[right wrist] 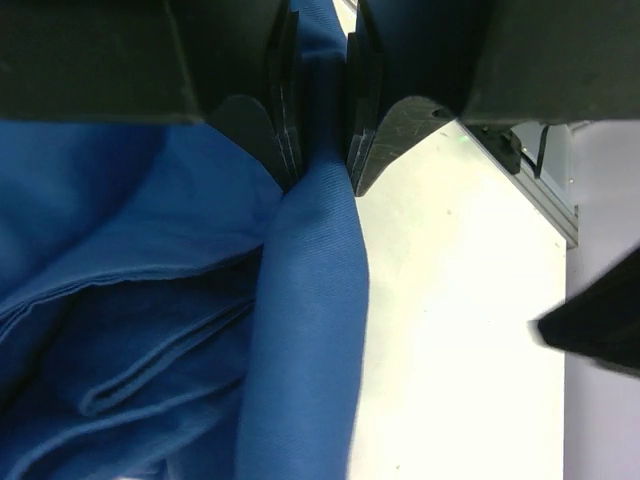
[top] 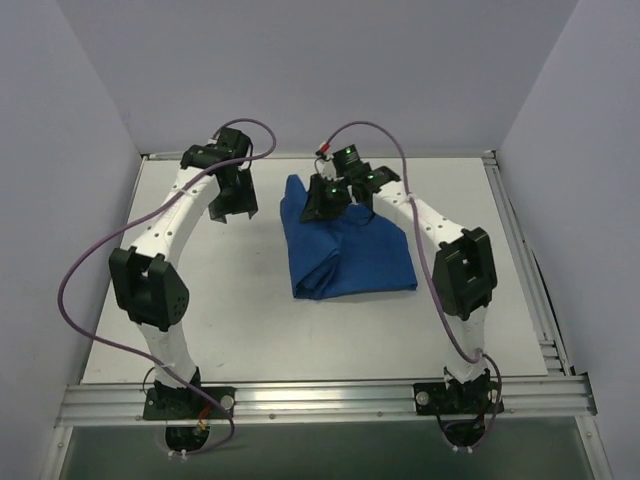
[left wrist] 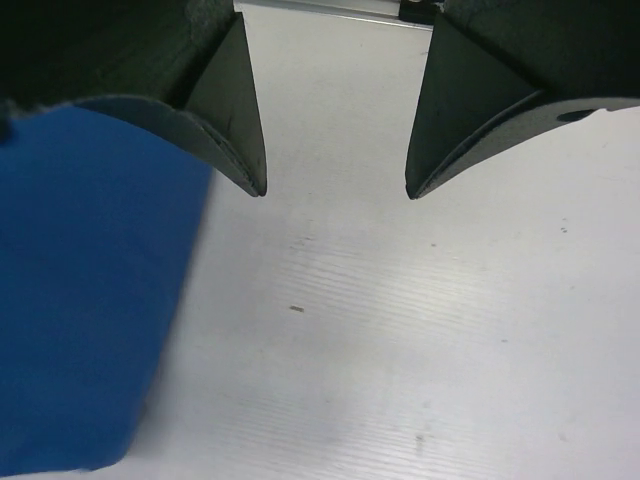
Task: Open and lay out the surgical kit
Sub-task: Open the surgical kit at the center of the board.
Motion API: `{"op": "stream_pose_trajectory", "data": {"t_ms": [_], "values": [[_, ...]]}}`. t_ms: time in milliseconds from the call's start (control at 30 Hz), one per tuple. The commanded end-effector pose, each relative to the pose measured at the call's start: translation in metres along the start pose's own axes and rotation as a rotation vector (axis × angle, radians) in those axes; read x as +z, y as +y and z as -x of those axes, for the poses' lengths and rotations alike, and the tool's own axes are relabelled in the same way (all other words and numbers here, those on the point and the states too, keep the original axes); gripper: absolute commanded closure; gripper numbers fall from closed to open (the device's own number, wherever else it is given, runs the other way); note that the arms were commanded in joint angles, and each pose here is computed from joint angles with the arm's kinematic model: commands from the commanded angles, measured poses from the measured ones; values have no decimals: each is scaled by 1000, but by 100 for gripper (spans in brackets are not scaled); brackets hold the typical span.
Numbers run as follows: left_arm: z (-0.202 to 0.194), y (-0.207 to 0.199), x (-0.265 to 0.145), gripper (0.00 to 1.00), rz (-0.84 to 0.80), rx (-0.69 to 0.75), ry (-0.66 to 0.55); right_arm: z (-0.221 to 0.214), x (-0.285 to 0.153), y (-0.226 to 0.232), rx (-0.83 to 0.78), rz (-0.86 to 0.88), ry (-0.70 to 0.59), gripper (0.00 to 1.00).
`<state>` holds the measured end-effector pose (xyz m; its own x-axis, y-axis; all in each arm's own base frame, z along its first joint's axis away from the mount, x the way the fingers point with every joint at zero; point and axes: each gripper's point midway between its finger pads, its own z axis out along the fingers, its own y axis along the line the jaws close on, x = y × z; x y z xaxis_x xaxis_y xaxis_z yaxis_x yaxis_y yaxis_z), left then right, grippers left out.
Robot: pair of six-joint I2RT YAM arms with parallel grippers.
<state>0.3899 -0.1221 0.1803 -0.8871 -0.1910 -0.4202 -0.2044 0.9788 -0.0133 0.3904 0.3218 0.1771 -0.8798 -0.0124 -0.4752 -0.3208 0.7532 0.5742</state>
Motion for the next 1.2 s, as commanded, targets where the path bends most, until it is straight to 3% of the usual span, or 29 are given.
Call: {"op": "stream_pose_trajectory", "data": {"t_ms": [0,33,167,200,267,500,733,1067,1167], "values": [[18,42,-45,33,64,-105,-130,-1,45,53,41,127,-7,100],[19,48,-46,33,72,-111,-136,-1,54,66,36,162,-12,100],[11,70,-49,32,106,-139,-125,-7,88,97,9,181,2,45],[8,74,-49,31,112,-140,-113,-18,92,90,-24,138,45,41],[6,76,-52,31,111,-141,-109,-9,84,83,-75,68,6,36],[-8,76,-54,30,76,-133,-98,-13,31,55,-164,-20,1,29],[-15,76,-49,30,66,-127,-76,-24,15,70,-271,-3,1,27],[-31,89,-34,34,102,-177,9,-58,68,57,-309,-45,124,31],[-33,105,-38,35,136,-227,3,-77,78,76,-430,-65,129,32]]}}
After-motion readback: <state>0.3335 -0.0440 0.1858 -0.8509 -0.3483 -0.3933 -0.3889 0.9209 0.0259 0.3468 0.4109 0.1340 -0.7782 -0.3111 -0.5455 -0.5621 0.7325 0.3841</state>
